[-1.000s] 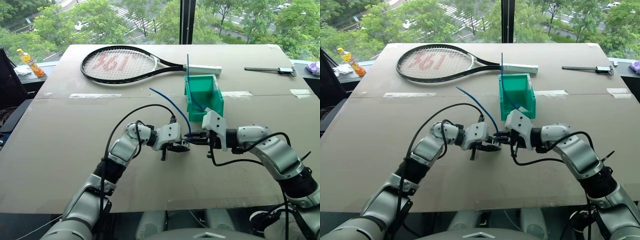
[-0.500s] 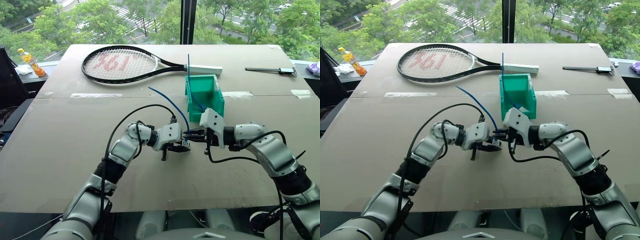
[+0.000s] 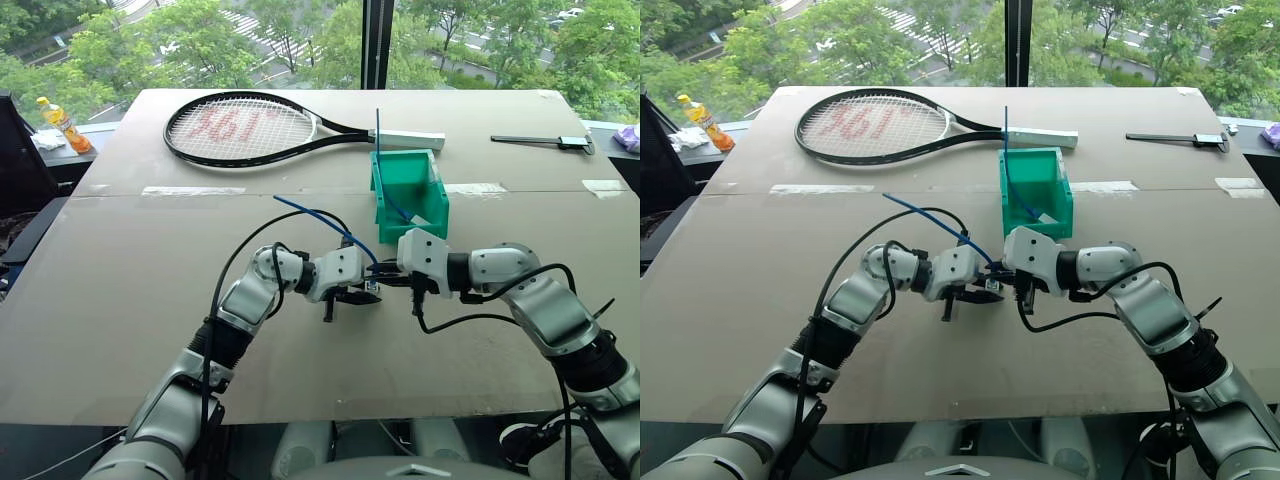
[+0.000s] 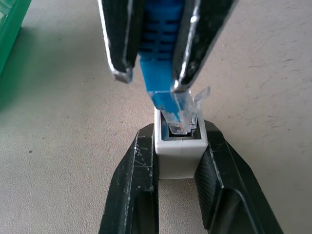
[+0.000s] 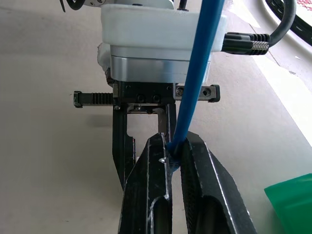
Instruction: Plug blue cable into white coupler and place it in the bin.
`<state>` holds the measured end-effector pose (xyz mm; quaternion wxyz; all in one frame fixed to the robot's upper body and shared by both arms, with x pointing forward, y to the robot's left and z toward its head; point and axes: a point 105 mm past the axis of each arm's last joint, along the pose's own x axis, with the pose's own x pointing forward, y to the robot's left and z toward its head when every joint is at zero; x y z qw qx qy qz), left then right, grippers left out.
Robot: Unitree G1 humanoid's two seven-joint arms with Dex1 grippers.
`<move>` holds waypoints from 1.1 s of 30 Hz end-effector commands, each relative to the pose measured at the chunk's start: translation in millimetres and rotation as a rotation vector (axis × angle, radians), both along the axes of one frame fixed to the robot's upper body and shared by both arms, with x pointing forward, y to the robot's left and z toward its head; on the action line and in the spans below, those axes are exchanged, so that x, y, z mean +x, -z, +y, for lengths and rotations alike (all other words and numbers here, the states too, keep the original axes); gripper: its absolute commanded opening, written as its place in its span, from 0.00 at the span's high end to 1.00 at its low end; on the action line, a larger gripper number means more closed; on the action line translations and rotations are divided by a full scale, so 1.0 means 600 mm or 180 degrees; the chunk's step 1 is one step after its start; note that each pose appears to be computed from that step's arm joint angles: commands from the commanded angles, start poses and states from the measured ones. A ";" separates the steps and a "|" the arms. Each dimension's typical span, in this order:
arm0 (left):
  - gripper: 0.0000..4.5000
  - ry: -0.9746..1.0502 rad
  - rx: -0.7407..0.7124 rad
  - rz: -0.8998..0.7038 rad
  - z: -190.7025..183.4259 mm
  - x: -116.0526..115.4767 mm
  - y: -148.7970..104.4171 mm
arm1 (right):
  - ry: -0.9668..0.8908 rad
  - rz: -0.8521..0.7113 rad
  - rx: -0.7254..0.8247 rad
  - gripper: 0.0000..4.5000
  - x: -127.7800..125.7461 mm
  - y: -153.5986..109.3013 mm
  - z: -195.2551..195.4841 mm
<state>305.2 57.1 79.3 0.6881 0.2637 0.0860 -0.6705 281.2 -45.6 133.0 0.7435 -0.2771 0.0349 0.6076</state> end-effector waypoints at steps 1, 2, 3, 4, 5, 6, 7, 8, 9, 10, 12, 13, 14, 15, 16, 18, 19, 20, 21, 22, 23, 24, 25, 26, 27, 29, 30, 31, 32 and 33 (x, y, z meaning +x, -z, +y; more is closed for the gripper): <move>0.91 0.0028 -0.0012 -0.0053 -0.005 -0.002 -0.001 | -0.0050 0.0206 -0.0292 1.00 -0.009 0.043 -0.008; 0.91 0.0028 -0.0012 -0.0054 -0.005 -0.002 -0.001 | -0.0067 0.0207 -0.0301 1.00 -0.010 0.044 -0.006; 0.91 0.0029 -0.0012 -0.0054 -0.005 -0.002 -0.001 | -0.0088 0.0195 -0.0312 1.00 -0.011 0.046 -0.005; 0.91 0.0029 -0.0014 -0.0054 -0.005 -0.002 -0.001 | -0.0089 0.0193 -0.0310 1.00 -0.010 0.047 -0.003; 0.91 0.0029 -0.0014 -0.0056 -0.006 -0.002 -0.001 | -0.0090 0.0194 -0.0308 1.00 -0.009 0.048 -0.002; 0.91 0.0028 -0.0017 -0.0057 -0.006 -0.002 -0.001 | -0.0093 0.0193 -0.0313 1.00 -0.008 0.049 -0.002; 0.91 0.0027 -0.0020 -0.0058 -0.006 -0.002 0.000 | -0.0092 0.0190 -0.0326 1.00 -0.007 0.050 -0.002; 0.91 0.0026 -0.0022 -0.0059 -0.006 -0.003 0.000 | -0.0093 0.0173 -0.0360 1.00 -0.006 0.052 -0.004; 0.91 0.0025 -0.0024 -0.0059 -0.006 -0.003 0.000 | -0.0092 0.0159 -0.0384 1.00 -0.004 0.053 -0.005; 0.91 0.0025 -0.0026 -0.0059 -0.006 -0.003 0.000 | -0.0090 0.0155 -0.0394 1.00 -0.003 0.054 -0.006; 0.91 0.0024 -0.0028 -0.0059 -0.007 -0.003 0.000 | -0.0100 0.0169 -0.0418 1.00 -0.003 0.056 -0.008; 0.91 0.0023 -0.0029 -0.0059 -0.007 -0.003 0.000 | -0.0120 0.0175 -0.0457 1.00 -0.004 0.058 -0.010; 0.91 0.0020 -0.0031 -0.0059 -0.007 -0.003 0.000 | -0.0145 0.0191 -0.0497 1.00 -0.006 0.060 -0.012; 0.91 0.0017 -0.0034 -0.0058 -0.007 -0.002 0.000 | -0.0171 0.0215 -0.0524 1.00 -0.008 0.063 -0.013; 0.91 0.0015 -0.0037 -0.0057 -0.007 -0.002 0.000 | -0.0196 0.0241 -0.0536 1.00 -0.012 0.066 -0.013; 0.91 0.0011 -0.0041 -0.0054 -0.007 -0.002 0.000 | -0.0250 0.0316 -0.0572 1.00 -0.021 0.076 -0.010; 0.91 0.0010 -0.0041 -0.0053 -0.007 -0.002 0.000 | -0.0267 0.0347 -0.0591 1.00 -0.025 0.081 -0.008; 0.91 0.0011 -0.0042 -0.0053 -0.007 -0.002 0.000 | -0.0281 0.0384 -0.0608 1.00 -0.029 0.087 -0.006; 0.91 0.0011 -0.0042 -0.0053 -0.006 -0.003 0.000 | -0.0287 0.0405 -0.0617 1.00 -0.031 0.091 -0.005; 0.91 0.0010 -0.0042 -0.0054 -0.006 -0.003 0.000 | -0.0275 0.0419 -0.0670 1.00 -0.031 0.101 -0.007; 0.91 0.0009 -0.0043 -0.0056 -0.006 -0.003 0.000 | -0.0258 0.0430 -0.0701 1.00 -0.030 0.108 -0.007; 0.91 0.0006 -0.0045 -0.0057 -0.006 -0.003 -0.001 | -0.0210 0.0450 -0.0700 1.00 -0.027 0.113 -0.008; 0.91 0.0002 -0.0047 -0.0058 -0.006 -0.002 -0.001 | -0.0162 0.0455 -0.0661 1.00 -0.023 0.115 -0.007; 0.91 0.0001 -0.0048 -0.0060 -0.006 -0.002 -0.001 | -0.0082 0.0457 -0.0594 1.00 -0.018 0.114 -0.006; 0.91 0.0000 -0.0052 -0.0062 -0.007 -0.002 -0.001 | -0.0025 0.0457 -0.0527 1.00 -0.012 0.110 -0.006; 0.91 -0.0009 -0.0100 -0.0055 -0.007 -0.002 -0.006 | 0.0035 0.0533 -0.0055 0.93 -0.007 0.078 0.004; 0.91 -0.0020 -0.0140 -0.0043 -0.007 -0.003 -0.010 | 0.0127 0.0499 0.0237 0.85 0.000 0.054 0.007; 0.91 -0.0037 -0.0184 -0.0026 -0.006 -0.003 -0.014 | 0.0202 0.0400 0.0391 0.81 0.003 0.035 0.003; 0.91 -0.0059 -0.0227 0.0002 -0.005 -0.003 -0.018 | 0.0246 0.0286 0.0440 0.69 0.003 0.024 -0.003; 0.91 -0.0086 -0.0268 0.0038 -0.004 -0.003 -0.022 | 0.0268 0.0191 0.0475 0.63 0.001 0.015 -0.009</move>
